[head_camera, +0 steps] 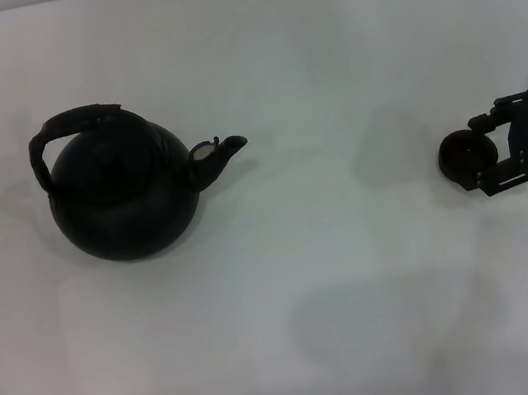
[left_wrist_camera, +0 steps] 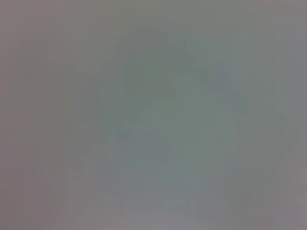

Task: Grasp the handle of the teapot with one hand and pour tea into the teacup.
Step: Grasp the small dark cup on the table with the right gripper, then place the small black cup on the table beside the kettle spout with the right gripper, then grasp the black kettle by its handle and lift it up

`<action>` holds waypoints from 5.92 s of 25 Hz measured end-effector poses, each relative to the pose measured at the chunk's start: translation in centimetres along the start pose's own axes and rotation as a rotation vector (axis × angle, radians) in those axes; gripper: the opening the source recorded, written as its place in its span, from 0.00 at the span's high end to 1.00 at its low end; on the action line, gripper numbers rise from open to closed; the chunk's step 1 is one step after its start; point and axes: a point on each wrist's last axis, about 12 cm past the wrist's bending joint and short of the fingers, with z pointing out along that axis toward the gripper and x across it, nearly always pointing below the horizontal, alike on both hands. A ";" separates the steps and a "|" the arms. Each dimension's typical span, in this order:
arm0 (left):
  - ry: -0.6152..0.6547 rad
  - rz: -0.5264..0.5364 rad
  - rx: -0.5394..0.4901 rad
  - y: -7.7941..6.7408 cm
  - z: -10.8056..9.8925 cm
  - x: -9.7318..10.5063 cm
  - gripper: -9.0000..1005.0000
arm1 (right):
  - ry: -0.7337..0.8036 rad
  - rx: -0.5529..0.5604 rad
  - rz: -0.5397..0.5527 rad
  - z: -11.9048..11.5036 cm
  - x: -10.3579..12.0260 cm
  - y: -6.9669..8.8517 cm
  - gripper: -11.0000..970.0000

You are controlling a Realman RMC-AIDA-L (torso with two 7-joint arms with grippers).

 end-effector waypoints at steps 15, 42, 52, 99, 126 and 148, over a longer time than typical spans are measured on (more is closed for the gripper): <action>0.006 -0.001 0.001 -0.1 0.1 0.1 0.17 | -0.003 -0.005 -0.008 0.5 0.5 0.1 0.12; 0.017 0.000 -0.005 0.1 -0.1 0.2 0.17 | -0.018 -0.037 -0.055 1.0 -1.4 0.0 0.25; 0.016 -0.001 -0.003 0.0 0.0 0.2 0.17 | -0.054 -0.122 -0.188 1.3 -6.9 0.2 0.25; 0.001 -0.004 0.017 -0.6 0.5 -0.1 0.17 | 0.006 -0.117 -0.290 8.6 -9.0 1.6 0.25; -0.001 -0.002 0.013 -0.5 0.4 -0.1 0.17 | -0.014 -0.134 -0.215 7.7 -8.7 1.1 0.12; -0.065 0.002 0.352 -1.7 -5.2 0.3 0.18 | -0.266 0.310 -0.028 -1.2 -2.0 -4.4 0.12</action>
